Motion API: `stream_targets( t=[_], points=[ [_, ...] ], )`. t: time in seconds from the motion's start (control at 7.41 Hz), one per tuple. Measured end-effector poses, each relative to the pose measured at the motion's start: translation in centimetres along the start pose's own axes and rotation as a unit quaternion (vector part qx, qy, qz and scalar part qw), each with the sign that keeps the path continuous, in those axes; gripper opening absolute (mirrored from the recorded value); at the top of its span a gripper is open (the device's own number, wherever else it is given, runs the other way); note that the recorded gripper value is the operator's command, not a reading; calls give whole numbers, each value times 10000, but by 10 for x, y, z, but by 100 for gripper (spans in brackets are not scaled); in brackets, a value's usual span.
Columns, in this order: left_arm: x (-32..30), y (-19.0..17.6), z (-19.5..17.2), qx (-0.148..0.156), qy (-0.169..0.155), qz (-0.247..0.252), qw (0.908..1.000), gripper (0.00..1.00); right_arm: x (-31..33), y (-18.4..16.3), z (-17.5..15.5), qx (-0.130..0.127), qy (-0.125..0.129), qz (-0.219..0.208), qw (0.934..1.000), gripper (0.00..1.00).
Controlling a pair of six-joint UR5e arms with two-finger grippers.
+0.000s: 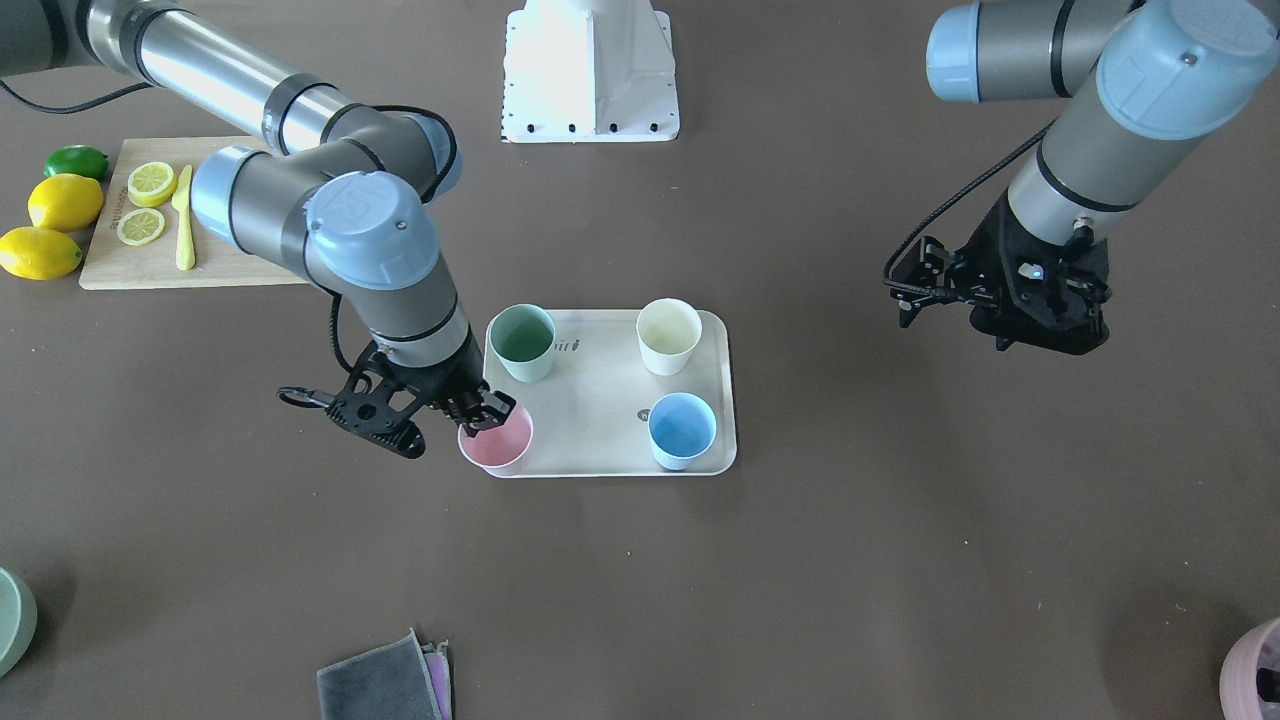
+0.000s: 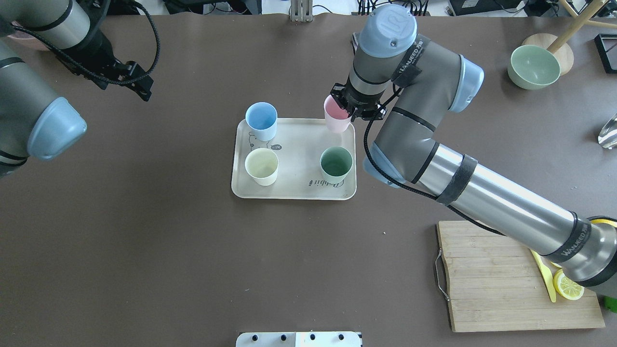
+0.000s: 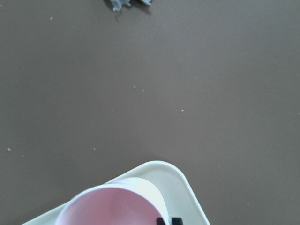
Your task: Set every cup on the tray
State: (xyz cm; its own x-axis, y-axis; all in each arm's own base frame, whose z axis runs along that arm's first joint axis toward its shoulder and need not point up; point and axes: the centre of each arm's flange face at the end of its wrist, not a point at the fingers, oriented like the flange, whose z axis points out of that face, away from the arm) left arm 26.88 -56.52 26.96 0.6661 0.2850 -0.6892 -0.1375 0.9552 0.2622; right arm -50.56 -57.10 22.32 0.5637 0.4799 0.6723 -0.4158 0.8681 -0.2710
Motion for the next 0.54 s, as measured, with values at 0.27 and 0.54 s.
stream_targets(
  t=[0.27, 0.54],
  points=[
    [7, 1, 7, 37, 68, -43, 10000, 98, -10, 22, 4, 18, 46, 29, 10000, 99],
    [5, 4, 11, 39, 77, -51, 9999, 98, -11, 24, 11, 296, 92, -21, 9995, 100]
  ],
)
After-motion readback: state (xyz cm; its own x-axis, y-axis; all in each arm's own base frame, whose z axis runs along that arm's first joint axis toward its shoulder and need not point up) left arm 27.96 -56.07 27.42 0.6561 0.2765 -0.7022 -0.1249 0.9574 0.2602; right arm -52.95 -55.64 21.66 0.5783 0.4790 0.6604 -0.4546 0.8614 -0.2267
